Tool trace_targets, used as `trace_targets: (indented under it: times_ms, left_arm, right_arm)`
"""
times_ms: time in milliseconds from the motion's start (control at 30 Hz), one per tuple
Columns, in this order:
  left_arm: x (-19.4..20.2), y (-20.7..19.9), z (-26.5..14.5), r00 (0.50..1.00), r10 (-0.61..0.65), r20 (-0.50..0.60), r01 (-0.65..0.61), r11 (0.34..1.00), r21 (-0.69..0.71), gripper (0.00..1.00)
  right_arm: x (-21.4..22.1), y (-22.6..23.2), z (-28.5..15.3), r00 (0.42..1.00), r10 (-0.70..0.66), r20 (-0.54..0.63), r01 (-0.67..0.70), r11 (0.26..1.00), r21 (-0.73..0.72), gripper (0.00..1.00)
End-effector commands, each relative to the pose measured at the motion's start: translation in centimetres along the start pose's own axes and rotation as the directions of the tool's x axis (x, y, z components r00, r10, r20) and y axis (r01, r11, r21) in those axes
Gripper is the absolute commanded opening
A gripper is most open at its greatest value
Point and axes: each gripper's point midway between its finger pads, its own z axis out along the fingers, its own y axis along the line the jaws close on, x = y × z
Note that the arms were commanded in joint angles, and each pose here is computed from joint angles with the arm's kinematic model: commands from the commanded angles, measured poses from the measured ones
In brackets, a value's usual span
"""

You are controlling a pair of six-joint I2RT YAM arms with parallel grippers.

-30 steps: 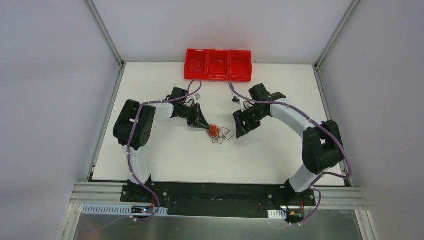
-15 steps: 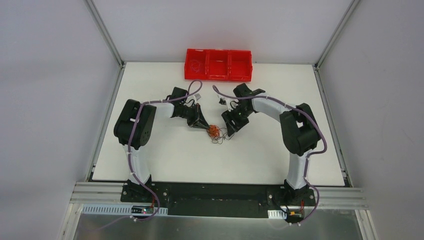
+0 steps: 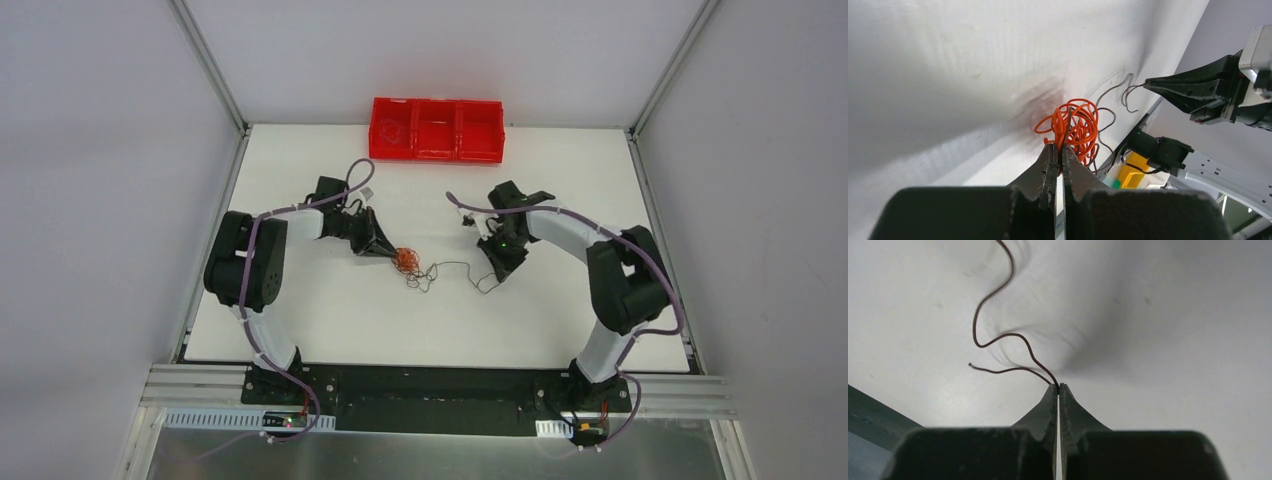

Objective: Untangle the cables

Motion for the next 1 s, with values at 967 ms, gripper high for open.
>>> trace_targets:
  times_ms: [967]
  left_arm:
    - [0.2,-2.6,-11.9,0.994,0.073,0.086,-0.08,0.994,0.079,0.0]
  right_arm:
    - [-2.0,5.9,-22.4,0.886,0.169,0.431,-0.061,0.966,-0.253,0.0]
